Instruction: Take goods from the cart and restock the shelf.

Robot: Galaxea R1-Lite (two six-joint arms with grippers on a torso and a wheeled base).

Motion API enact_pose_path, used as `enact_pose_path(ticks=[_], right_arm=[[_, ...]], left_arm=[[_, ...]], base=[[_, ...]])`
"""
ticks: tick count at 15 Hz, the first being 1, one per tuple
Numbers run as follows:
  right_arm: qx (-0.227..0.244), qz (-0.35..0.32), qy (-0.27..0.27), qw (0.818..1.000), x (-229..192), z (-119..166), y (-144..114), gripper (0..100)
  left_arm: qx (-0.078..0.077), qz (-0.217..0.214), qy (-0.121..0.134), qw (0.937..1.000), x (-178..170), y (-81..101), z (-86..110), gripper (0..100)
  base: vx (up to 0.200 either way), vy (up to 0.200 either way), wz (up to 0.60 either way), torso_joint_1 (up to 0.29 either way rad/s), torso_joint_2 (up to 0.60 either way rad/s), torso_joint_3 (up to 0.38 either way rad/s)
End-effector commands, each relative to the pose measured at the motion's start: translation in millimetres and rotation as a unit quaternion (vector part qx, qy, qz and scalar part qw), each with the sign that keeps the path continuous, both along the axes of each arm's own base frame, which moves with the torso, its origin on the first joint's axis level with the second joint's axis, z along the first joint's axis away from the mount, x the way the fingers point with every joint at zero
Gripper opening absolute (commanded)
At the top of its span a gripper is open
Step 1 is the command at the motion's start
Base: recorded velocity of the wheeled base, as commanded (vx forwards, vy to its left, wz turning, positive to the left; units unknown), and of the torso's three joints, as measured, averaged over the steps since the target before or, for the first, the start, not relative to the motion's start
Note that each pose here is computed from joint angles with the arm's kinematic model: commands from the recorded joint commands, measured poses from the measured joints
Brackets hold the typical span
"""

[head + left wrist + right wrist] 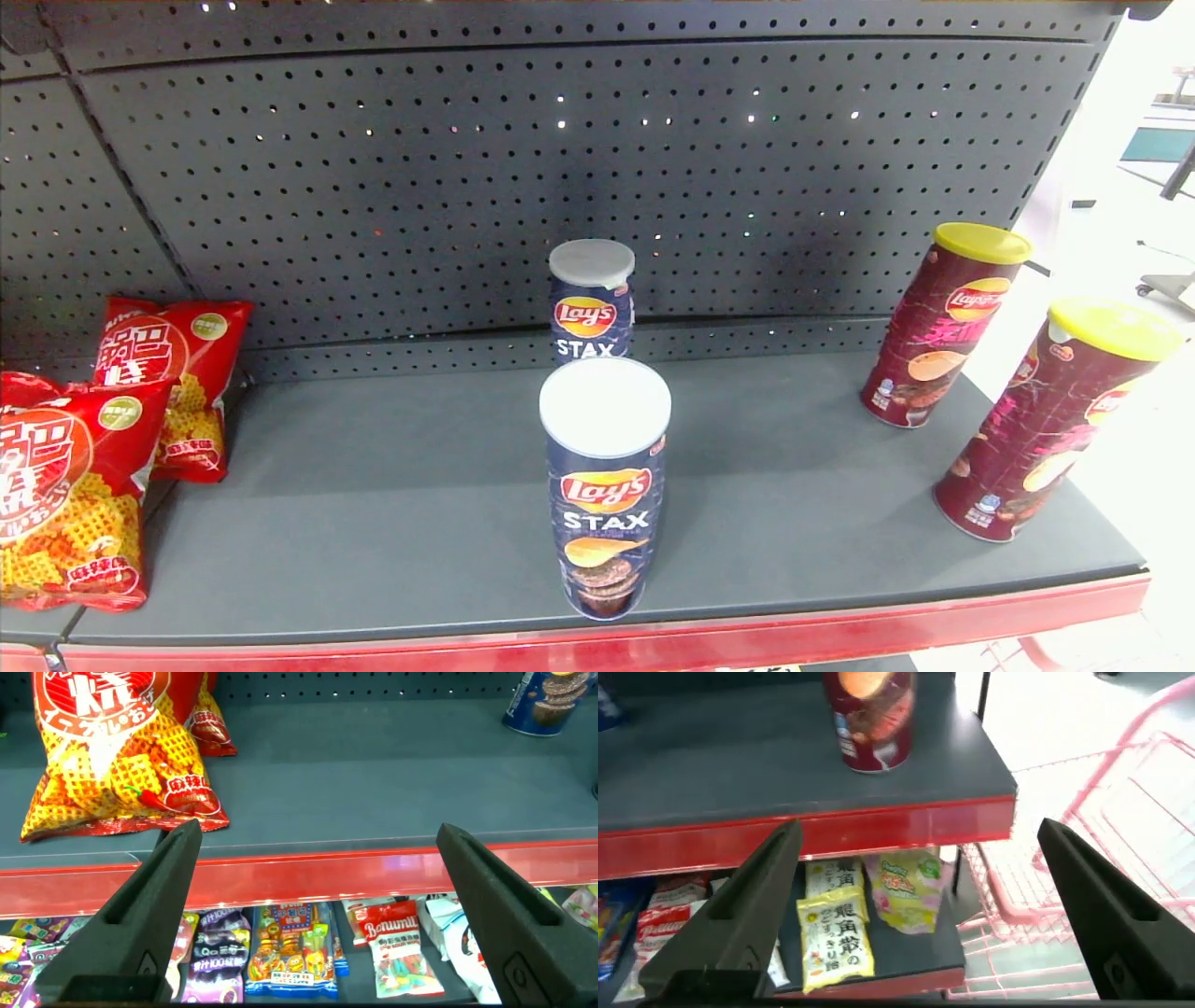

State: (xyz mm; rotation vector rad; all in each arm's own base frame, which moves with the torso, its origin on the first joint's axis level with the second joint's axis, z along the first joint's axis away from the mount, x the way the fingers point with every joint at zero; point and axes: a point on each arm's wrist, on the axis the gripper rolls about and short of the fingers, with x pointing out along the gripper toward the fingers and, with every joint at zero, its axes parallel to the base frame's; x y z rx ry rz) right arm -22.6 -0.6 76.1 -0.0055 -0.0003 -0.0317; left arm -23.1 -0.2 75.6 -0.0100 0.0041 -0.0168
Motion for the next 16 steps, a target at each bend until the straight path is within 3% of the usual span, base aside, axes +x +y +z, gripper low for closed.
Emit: enact_pose_path(ticks=[1,16], right_arm=[[-0.012,0.015,-0.002,1.0,-0.1,0.1,0.7,100],[0.001,0.014,-0.002,1.0,-0.2,-0.1,0.6,100]], left_arm=[[0.0,0.0,0.0,1.0,0.0,0.0,0.0,100],[0.0,0.0,0.0,1.0,0.0,0.0,0.0,100]], base=[[0.0,0.0,0.0,0.0,0.0,0.0],[0.0,0.0,0.0,0.0,0.0,0.0]])
